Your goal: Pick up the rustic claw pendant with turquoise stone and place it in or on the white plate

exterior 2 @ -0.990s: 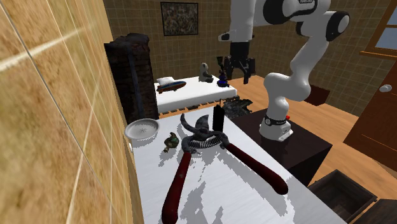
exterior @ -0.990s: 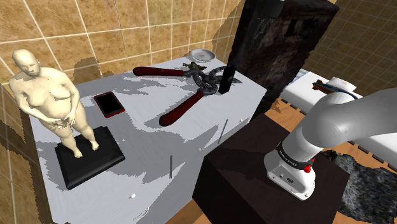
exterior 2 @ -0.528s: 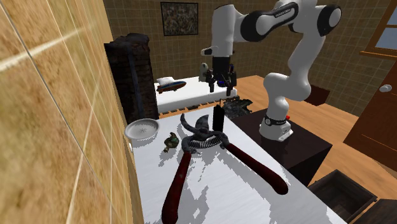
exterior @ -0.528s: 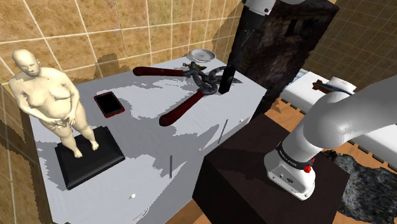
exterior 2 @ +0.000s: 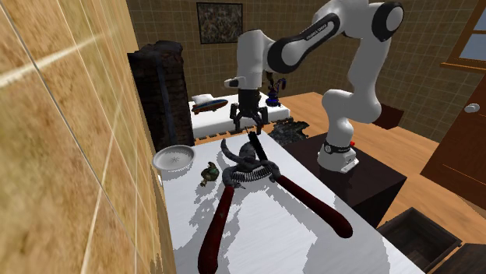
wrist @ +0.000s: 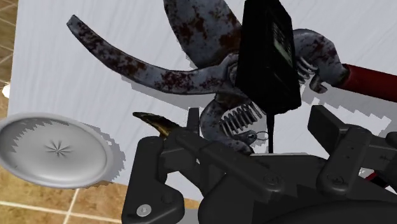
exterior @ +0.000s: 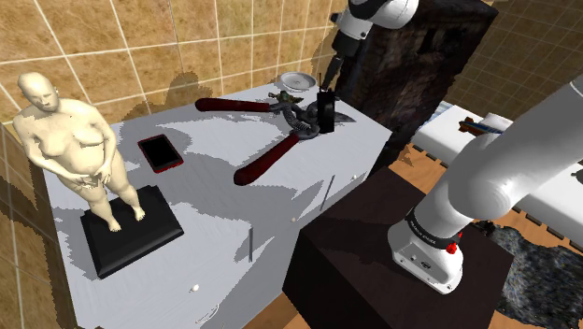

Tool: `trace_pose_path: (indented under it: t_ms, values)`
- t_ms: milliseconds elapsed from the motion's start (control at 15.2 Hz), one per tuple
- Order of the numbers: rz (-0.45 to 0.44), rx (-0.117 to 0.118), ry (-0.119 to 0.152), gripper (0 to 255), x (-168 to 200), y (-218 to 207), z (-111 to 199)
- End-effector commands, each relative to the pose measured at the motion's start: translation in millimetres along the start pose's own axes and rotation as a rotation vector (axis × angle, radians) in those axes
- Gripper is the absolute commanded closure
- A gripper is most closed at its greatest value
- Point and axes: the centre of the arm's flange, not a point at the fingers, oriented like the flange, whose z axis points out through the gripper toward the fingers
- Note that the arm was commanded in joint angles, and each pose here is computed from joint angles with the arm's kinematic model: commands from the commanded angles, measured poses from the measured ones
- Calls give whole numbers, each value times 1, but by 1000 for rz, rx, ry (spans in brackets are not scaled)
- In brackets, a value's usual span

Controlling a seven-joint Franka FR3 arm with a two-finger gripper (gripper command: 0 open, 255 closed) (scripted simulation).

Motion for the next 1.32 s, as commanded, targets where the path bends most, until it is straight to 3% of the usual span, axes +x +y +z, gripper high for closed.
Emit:
trace_pose_path:
  t_ms: [0,792,1254]
  values:
    - [-50,4,14,0,14,18,16]
    - [-335,33,97,0,115,88,107]
    - [-340,33,98,0,120,87,140]
